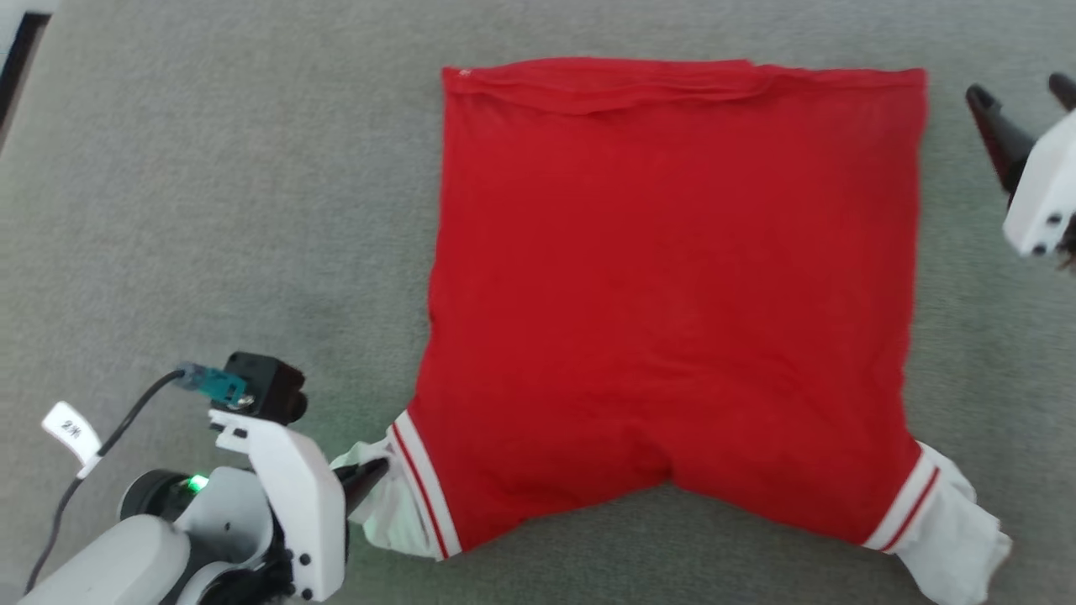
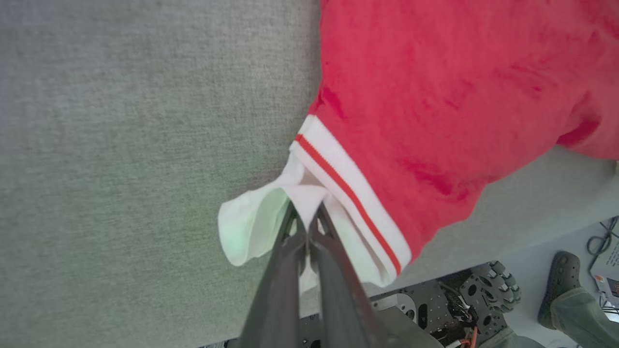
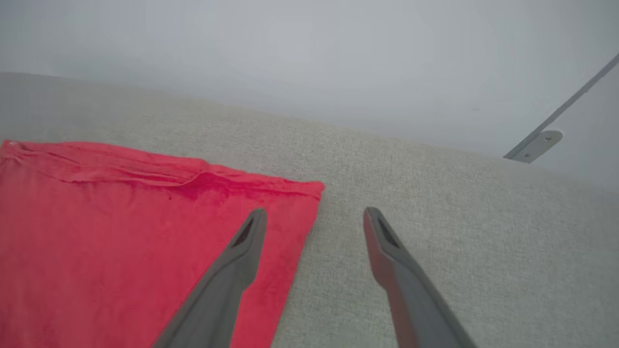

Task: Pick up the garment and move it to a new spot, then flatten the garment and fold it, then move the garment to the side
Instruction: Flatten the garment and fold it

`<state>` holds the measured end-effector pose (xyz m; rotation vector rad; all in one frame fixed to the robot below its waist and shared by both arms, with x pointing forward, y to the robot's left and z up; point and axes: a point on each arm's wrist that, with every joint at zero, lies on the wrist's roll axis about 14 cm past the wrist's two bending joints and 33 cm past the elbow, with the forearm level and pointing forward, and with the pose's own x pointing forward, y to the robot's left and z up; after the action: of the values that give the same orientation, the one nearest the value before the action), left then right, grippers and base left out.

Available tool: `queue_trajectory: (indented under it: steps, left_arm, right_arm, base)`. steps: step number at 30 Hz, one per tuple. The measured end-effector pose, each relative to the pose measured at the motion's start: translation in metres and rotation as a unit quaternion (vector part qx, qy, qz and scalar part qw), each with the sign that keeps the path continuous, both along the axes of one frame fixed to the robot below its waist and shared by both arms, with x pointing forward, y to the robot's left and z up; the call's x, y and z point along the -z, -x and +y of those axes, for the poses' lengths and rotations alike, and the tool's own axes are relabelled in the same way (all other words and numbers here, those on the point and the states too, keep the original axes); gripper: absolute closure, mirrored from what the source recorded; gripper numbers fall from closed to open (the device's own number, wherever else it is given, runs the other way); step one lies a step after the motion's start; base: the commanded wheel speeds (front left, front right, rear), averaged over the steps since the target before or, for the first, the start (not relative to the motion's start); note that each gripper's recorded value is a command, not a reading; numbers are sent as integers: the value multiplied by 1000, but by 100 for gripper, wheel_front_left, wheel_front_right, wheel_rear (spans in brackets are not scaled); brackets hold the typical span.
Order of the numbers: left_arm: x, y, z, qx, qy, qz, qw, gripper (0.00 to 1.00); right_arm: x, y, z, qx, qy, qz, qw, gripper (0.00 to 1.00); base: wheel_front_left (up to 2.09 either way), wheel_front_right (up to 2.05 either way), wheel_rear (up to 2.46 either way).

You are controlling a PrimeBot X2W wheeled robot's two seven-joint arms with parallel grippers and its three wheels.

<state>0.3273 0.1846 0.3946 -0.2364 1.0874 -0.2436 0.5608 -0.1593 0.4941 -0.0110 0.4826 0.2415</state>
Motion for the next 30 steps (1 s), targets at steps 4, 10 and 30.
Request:
queue_trajectory:
  steps: [4,10,30]
  left_arm:
    - [3,-2,-1,-1,4,1,1000,100]
    - [12,-3,1,-8,5,11,1000,100]
    - [21,-6,17,-39,1,12,999,100]
  right_arm:
    - [27,-28,-1,9,15,48,999,0]
    - [88,-44,-1,23,32,162,986,0]
    - [126,-24,19,-32,74,293,953,100]
  base:
    - [0,0,0]
    - [0,0,0]
    - [0,0,0]
